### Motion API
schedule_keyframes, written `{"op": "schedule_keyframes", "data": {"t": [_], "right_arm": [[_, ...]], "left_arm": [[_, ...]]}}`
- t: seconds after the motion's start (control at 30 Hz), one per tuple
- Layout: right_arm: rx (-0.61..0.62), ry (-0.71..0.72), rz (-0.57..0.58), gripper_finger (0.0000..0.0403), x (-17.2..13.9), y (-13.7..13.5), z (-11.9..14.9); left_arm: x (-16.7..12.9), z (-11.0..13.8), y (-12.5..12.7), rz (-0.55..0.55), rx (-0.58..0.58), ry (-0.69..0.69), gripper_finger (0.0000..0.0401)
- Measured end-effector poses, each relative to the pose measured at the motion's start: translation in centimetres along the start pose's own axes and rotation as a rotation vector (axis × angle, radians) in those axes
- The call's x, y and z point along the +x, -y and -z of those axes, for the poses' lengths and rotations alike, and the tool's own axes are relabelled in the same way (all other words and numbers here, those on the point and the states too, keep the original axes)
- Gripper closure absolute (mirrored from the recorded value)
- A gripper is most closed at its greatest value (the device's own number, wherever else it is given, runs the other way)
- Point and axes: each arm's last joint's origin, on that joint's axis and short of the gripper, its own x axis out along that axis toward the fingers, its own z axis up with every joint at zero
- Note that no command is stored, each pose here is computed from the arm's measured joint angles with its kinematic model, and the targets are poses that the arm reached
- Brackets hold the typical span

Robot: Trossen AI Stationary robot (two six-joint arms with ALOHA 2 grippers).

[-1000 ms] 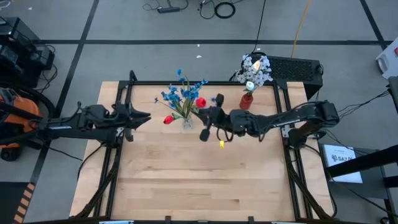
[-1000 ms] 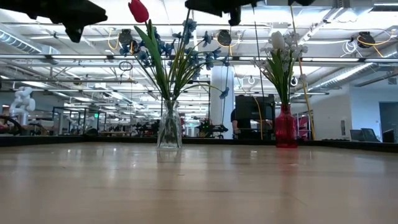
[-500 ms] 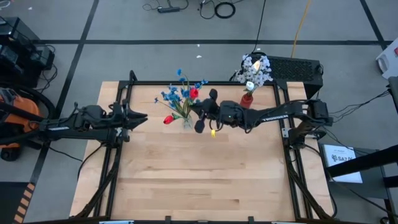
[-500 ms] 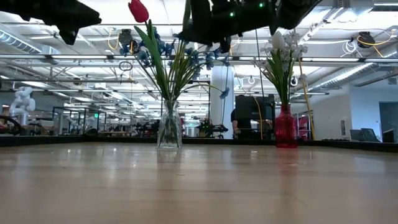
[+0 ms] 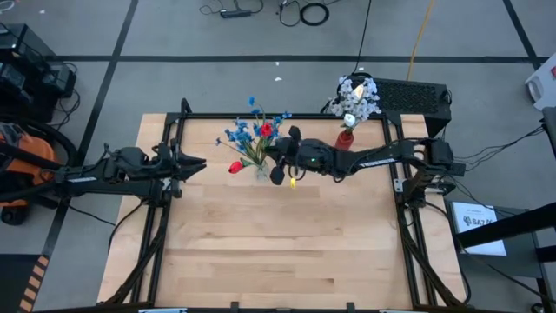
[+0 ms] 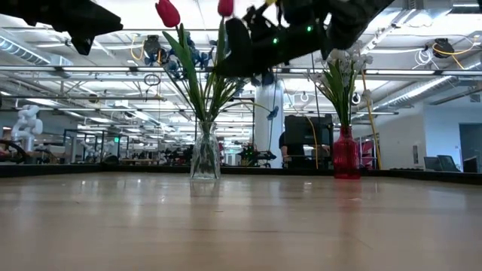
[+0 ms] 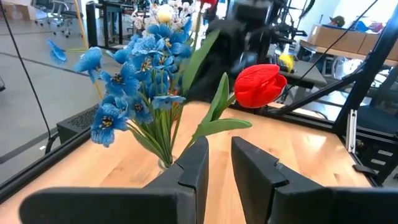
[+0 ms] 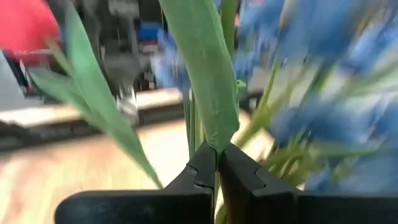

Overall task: Sort flowers into vase by color
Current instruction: Put the red flower into the transparent vase, then return to Home Position

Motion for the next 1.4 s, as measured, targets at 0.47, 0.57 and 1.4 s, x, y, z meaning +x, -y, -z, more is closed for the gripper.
{"op": "schedule_keyframes", "data": {"t": [0.47, 0.57, 1.4], "right_arm": [[0.128, -0.088, -0.012, 0.0362, 1.7, 0.0, 3.3], [0.129, -0.103, -0.013, 0.0337, 1.7, 0.0, 3.1], [0.01, -0.469, -0.005, 0.0285, -7.0, -1.8, -4.4]], "left_arm": [[0.0, 0.0, 0.0, -0.001, 0.0, -0.002, 0.0327], [0.0, 0.0, 0.0, 0.0, 0.0, -0.002, 0.0327], [0.0, 0.0, 0.0, 0.0, 0.011, -0.003, 0.0327]]}}
